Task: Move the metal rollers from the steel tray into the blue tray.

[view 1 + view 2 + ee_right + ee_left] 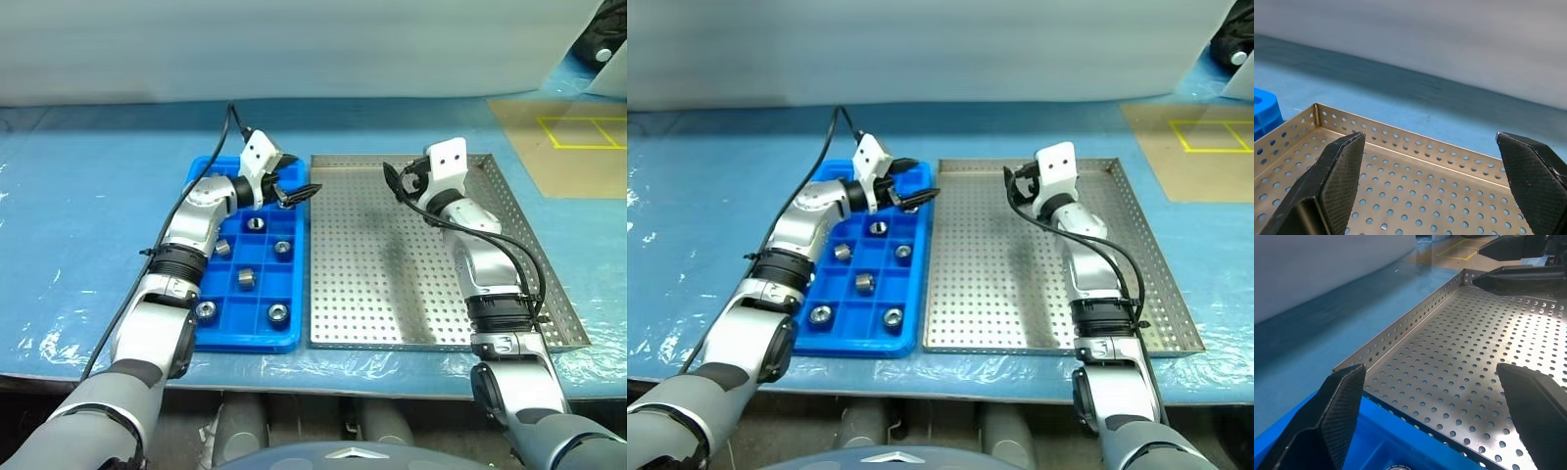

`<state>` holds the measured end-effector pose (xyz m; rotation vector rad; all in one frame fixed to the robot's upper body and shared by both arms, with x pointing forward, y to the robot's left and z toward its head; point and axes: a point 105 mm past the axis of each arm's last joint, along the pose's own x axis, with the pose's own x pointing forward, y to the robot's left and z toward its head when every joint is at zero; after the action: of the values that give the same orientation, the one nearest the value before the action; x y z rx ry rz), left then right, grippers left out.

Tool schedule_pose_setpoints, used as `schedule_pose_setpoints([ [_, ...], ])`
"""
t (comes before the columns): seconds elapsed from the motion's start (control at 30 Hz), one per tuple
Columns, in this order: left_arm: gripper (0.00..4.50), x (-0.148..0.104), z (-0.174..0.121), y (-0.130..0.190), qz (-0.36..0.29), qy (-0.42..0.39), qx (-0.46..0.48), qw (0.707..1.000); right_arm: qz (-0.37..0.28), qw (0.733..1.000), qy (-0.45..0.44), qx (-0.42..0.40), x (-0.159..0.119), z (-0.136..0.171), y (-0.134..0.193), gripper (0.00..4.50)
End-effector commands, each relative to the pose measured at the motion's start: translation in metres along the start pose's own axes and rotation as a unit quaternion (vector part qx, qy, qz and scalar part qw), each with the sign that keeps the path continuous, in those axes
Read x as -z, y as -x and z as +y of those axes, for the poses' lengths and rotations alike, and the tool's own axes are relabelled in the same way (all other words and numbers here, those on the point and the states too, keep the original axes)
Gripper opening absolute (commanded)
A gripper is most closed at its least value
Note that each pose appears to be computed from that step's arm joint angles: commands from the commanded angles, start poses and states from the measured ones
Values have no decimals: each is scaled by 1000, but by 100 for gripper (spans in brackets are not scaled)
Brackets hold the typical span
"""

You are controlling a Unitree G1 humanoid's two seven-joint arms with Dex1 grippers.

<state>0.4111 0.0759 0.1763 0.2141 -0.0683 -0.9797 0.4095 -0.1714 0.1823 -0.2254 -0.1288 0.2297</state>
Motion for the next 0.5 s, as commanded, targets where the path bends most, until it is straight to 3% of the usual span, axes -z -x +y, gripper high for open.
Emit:
schedule_pose_setpoints([
  [0.03, 449, -17, 3, 6, -23, -18, -1, 1000, -31, 999, 3, -8, -17, 0, -2, 440],
  [0.13, 449, -16, 2, 10, -23, -18, 5, 1000, -26, 999, 3, -26, -15, 5, 0, 440],
  [0.33, 449, -14, 1, 26, -20, -18, 25, 999, -7, 987, -33, -158, -9, 29, 25, 440],
  [0.5, 449, -7, 6, 50, 4, -11, 33, 999, 29, 973, -36, -226, -2, 27, 54, 440],
])
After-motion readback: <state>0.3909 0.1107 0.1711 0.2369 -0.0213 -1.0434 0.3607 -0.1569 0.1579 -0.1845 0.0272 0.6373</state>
